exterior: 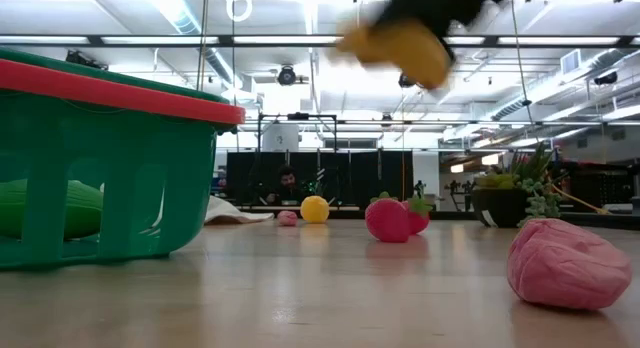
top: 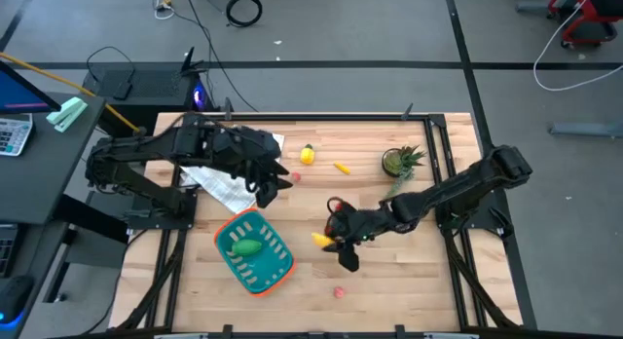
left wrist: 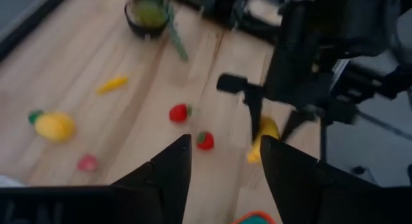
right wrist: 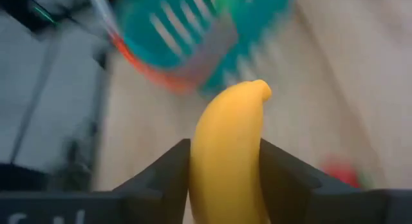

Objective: Pick and placing Produce into tupperware
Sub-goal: Put the yellow banana into the blue basket

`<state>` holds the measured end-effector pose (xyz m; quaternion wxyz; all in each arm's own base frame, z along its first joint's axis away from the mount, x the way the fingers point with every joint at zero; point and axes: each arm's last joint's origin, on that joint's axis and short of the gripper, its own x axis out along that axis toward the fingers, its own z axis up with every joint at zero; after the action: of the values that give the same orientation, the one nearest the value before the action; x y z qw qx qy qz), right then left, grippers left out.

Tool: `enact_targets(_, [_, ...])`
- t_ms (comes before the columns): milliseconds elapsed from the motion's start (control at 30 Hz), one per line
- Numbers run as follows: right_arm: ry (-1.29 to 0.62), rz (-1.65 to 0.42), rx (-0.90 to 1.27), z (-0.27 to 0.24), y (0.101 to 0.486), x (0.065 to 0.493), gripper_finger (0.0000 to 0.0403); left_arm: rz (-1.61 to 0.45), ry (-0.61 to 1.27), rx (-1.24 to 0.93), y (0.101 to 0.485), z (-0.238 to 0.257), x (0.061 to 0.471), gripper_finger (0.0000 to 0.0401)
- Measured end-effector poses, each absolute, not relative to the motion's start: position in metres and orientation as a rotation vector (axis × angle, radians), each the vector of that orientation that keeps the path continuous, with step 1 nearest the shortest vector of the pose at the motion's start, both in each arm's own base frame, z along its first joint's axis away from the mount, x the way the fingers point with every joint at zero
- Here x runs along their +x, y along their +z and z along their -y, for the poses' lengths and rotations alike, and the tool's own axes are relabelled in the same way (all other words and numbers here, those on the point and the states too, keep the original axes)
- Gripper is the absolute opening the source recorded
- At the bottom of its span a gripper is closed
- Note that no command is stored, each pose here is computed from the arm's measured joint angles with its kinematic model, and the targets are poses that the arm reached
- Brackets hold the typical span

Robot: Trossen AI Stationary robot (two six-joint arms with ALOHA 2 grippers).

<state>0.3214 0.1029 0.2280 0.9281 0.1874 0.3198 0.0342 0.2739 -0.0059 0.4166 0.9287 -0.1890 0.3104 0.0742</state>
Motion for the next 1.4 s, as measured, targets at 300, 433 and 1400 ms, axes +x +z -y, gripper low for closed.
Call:
enact_targets(300, [0.073, -0.529, 0.028, -0.069, 0.289, 0.370, 0.0152, -0.407, 0.156, -0.276, 0.495, -0.015, 0.244, 0.0191])
enact_targets(433, [0.119, -0.466, 0.058, -0.048, 0.298, 0.402, 0.0153, -0.253, 0.186, -0.239, 0.534, -0.025, 0.220, 0.0188])
enact_targets(1400, [0.551, -0.733, -0.080, -0.116, 0.190, 0.508, 0.0161, -0.291, 0.401, -0.199, 0.550, -0.063, 0.180, 0.0188])
